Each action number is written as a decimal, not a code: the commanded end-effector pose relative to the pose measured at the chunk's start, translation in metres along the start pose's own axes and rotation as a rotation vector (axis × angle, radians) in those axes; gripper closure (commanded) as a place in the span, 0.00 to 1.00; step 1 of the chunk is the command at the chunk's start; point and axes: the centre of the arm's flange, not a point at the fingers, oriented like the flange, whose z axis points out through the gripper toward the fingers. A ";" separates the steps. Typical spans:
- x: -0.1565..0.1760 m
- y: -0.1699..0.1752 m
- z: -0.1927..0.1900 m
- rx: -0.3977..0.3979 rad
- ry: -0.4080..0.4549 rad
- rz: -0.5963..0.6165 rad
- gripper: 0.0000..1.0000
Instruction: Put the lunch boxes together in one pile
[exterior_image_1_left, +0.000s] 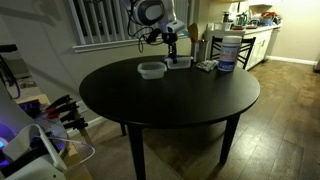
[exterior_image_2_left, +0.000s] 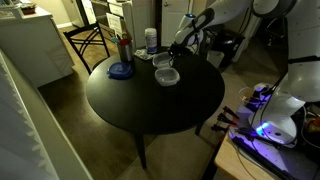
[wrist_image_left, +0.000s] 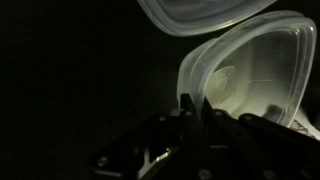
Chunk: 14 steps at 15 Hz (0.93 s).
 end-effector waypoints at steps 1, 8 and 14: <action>-0.039 0.013 -0.041 0.067 0.074 -0.058 0.98; -0.111 0.024 -0.039 0.086 0.002 -0.195 0.98; -0.150 0.035 -0.038 0.045 -0.078 -0.291 0.98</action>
